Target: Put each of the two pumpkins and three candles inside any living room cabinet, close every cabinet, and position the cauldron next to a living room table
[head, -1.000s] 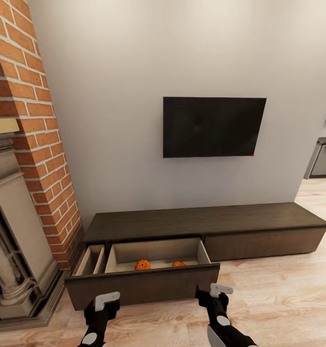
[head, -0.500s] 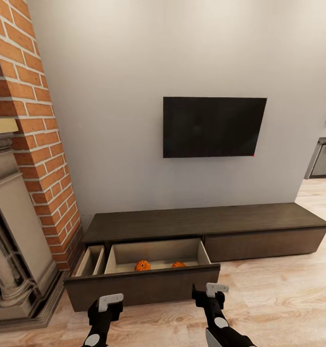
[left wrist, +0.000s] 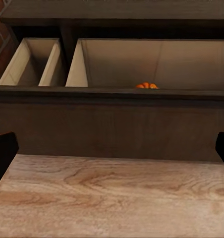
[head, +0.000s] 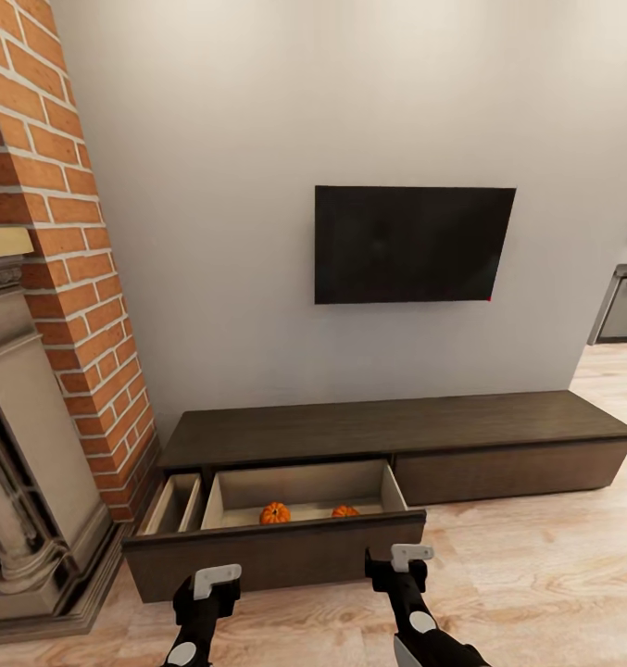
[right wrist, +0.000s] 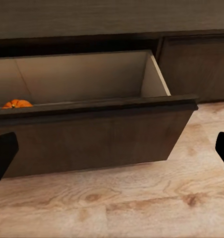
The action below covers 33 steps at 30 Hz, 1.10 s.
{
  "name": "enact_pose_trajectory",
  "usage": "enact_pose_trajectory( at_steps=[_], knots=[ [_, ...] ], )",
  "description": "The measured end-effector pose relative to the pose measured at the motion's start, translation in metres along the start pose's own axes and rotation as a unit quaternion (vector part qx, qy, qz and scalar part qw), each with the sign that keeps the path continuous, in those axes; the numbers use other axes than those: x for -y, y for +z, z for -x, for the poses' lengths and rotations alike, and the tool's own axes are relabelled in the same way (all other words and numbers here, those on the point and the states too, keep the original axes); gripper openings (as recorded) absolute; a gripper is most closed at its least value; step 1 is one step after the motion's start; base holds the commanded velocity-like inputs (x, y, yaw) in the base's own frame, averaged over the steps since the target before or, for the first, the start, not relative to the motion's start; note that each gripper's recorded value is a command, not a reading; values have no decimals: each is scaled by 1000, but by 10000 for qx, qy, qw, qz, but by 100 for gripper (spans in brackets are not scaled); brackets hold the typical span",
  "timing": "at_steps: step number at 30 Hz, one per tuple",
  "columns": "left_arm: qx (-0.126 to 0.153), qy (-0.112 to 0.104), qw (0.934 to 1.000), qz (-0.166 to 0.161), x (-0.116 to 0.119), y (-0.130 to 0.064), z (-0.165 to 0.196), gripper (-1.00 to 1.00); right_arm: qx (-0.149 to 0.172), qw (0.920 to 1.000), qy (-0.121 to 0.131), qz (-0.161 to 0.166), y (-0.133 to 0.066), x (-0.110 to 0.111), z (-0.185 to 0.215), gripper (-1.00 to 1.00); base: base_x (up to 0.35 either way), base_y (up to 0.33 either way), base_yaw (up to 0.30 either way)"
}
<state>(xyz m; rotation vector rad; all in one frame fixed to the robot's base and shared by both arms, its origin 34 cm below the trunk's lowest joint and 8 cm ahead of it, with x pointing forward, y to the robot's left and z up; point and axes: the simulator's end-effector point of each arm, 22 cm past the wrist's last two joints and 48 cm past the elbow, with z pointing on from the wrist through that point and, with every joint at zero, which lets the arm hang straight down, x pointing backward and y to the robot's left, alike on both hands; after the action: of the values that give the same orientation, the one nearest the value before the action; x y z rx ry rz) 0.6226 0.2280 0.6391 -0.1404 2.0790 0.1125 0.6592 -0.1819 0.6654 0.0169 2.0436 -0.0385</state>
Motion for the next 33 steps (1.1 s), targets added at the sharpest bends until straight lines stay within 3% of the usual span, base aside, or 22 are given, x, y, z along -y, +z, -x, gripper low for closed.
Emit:
enact_pose_trajectory(
  at_steps=[29, 33],
  knots=[
    [15, -9, 10000, -18, 3, 20, -40, 100, 39, 9999, -75, 74, 18, -5, -40, 100, 0, 0, 0],
    [44, 114, 9999, -116, 10, 22, -47, 100, 48, 9999, -82, 85, 21, -6, -46, 100, 0, 0, 0]
  ],
)
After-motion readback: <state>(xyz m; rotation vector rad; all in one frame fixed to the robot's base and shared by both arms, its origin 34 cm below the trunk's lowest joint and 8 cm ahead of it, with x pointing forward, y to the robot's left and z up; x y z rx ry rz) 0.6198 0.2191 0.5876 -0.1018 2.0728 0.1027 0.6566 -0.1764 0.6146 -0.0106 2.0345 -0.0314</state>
